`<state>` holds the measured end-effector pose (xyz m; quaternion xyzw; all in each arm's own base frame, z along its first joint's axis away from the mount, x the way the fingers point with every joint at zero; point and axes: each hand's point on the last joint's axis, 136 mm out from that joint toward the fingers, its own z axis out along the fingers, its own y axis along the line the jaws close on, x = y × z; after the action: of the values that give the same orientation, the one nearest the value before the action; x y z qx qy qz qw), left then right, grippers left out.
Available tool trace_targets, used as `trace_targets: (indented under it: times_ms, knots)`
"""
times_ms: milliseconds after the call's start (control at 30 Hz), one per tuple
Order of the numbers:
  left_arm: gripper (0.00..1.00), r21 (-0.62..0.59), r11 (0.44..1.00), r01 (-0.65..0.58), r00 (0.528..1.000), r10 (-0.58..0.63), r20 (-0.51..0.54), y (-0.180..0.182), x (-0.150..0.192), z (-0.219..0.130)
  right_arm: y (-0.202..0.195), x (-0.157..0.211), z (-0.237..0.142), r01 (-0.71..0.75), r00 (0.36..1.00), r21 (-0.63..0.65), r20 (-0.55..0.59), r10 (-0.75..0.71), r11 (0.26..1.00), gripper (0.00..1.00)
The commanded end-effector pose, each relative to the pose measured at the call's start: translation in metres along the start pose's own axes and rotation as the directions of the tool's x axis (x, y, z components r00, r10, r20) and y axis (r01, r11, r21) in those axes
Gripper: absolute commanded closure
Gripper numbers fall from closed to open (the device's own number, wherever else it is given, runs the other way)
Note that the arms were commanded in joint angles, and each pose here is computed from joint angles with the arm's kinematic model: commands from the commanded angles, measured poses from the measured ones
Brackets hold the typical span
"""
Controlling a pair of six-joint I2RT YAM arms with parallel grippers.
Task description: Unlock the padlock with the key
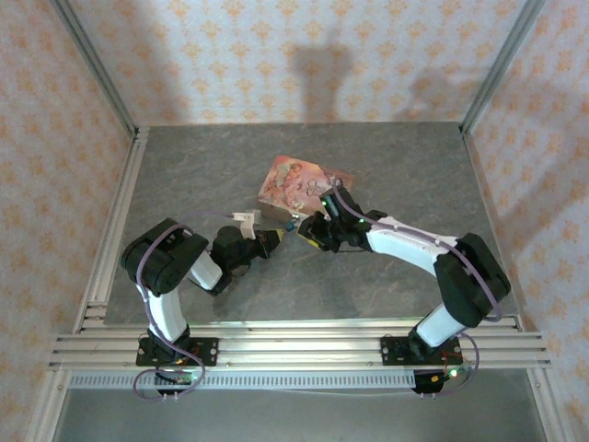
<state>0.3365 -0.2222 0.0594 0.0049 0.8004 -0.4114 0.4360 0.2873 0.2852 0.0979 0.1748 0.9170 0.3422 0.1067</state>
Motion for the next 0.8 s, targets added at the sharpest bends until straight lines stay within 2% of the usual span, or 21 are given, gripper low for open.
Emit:
trace_targets:
  times_ms: [0,133,267,533,767]
  knots:
    - [1.0,0.031,0.999,-0.039,0.998,0.037,0.048,-0.007,-0.015,0.006,0.003,-0.019,-0.002,-0.032,0.984,-0.021,0.172,0.035,0.999,0.54]
    - [1.0,0.033,0.999,-0.041,0.998,0.04,0.042,-0.006,-0.013,0.007,0.008,-0.023,0.008,-0.049,0.965,-0.06,0.254,0.062,0.997,0.47]
    - [1.0,0.03,0.998,-0.056,0.998,0.055,0.029,-0.003,-0.009,0.008,0.017,-0.026,0.021,-0.057,0.96,-0.064,0.272,0.073,0.996,0.42]
    - [1.0,0.057,0.996,-0.07,0.997,0.068,0.028,-0.01,-0.012,0.011,0.024,-0.038,0.031,-0.065,0.948,-0.023,0.31,0.069,0.998,0.42]
    - [1.0,0.065,0.995,-0.072,0.997,0.07,0.029,-0.012,-0.013,0.011,0.026,-0.045,0.045,-0.081,0.942,-0.002,0.325,0.077,0.997,0.47]
